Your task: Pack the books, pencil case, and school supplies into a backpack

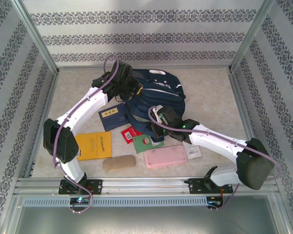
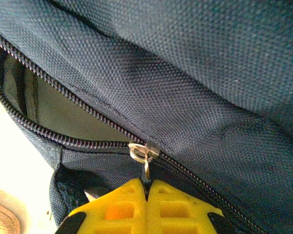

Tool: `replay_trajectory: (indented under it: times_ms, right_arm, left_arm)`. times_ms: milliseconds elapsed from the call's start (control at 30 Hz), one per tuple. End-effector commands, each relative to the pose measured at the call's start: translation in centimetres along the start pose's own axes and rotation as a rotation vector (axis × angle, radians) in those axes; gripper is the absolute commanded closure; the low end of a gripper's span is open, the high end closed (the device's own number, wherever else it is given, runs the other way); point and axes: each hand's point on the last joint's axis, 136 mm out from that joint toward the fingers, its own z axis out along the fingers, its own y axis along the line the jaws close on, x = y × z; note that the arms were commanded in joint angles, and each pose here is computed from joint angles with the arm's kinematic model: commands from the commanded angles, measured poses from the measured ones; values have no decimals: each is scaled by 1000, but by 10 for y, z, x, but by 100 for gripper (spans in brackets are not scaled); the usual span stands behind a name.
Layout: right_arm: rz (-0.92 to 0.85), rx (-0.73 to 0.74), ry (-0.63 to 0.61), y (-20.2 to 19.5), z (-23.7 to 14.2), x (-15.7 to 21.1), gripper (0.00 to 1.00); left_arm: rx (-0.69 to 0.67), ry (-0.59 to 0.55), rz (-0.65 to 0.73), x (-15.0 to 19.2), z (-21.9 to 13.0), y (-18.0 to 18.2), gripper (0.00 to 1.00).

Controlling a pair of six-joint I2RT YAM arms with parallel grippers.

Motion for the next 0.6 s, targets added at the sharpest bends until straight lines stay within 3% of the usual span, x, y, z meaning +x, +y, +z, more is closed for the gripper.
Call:
replay_trajectory:
  times_ms: [0,267,567]
  right_arm:
    - [-6,31,-45,-10,-16,-15,100]
    - [15,34,-16,-29,-28,-7,100]
    - [-14,96,74,-49,-28,-4,100]
  left_arm:
    - [186,-33,54,-9,-37,-49,100]
    - [161,-28,149,-25,-40,-40,100]
    - [153,114,312,-7,-25,-42,100]
